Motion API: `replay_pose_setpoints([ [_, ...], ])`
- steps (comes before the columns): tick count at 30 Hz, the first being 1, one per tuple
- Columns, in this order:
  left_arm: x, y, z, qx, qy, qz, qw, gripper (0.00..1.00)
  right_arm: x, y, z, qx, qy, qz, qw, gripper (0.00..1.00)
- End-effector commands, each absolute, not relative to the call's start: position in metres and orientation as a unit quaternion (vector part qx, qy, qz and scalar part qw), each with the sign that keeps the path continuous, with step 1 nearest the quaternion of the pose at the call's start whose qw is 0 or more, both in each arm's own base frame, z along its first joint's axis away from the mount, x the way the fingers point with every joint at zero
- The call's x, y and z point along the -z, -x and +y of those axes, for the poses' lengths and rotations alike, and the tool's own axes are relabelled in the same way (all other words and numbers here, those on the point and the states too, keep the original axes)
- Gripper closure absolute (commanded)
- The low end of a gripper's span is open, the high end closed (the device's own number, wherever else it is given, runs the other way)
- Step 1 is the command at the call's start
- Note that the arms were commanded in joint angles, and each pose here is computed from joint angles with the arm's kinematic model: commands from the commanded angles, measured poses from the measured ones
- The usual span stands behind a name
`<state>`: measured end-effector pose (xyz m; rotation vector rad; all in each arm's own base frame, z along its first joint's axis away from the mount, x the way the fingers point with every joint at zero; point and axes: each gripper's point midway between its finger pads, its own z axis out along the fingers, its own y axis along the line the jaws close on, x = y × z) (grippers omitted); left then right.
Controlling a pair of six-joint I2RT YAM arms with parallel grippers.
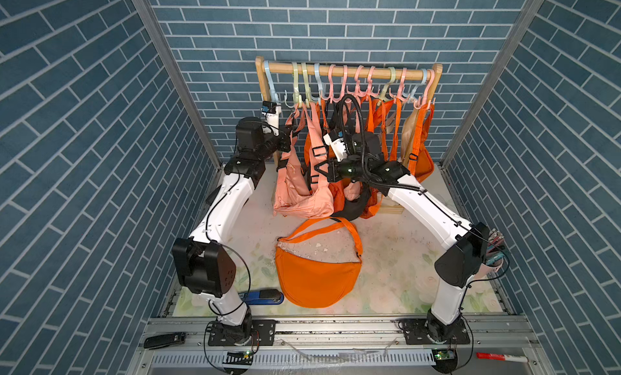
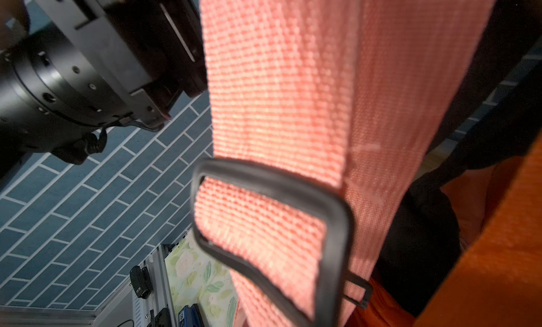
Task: Take the bag off the hook
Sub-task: Pick up the bag from the hook.
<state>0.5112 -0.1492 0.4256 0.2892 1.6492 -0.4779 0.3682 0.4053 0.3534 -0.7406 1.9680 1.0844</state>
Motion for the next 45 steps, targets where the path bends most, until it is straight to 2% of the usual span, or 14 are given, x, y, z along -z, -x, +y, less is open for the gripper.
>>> replay_pose_setpoints([
  [1,-0.450,-0.512,-0.146,0.200,-0.135,0.707,0.665,1.00,-0.365,-0.375,0.405,-0.433,0.292,0.761,0.385,1.00],
  [14,-0.495,-0.525,-0.126,0.163,-0.114,0.701,0.684,1.00,-0.384,-0.403,0.412,-0.459,0.282,0.740,0.403,1.00],
  [24,-0.539,-0.518,-0.113,0.146,-0.101,0.677,0.715,1.00,-0.415,-0.414,0.399,-0.453,0.274,0.729,0.435,1.00],
  [35,-0.590,-0.449,-0.101,0.126,-0.114,0.632,0.756,1.00,-0.448,-0.377,0.369,-0.433,0.291,0.712,0.469,1.00],
  [45,-0.589,-0.382,-0.109,0.152,-0.138,0.622,0.755,1.00,-0.455,-0.318,0.336,-0.417,0.316,0.697,0.491,1.00],
])
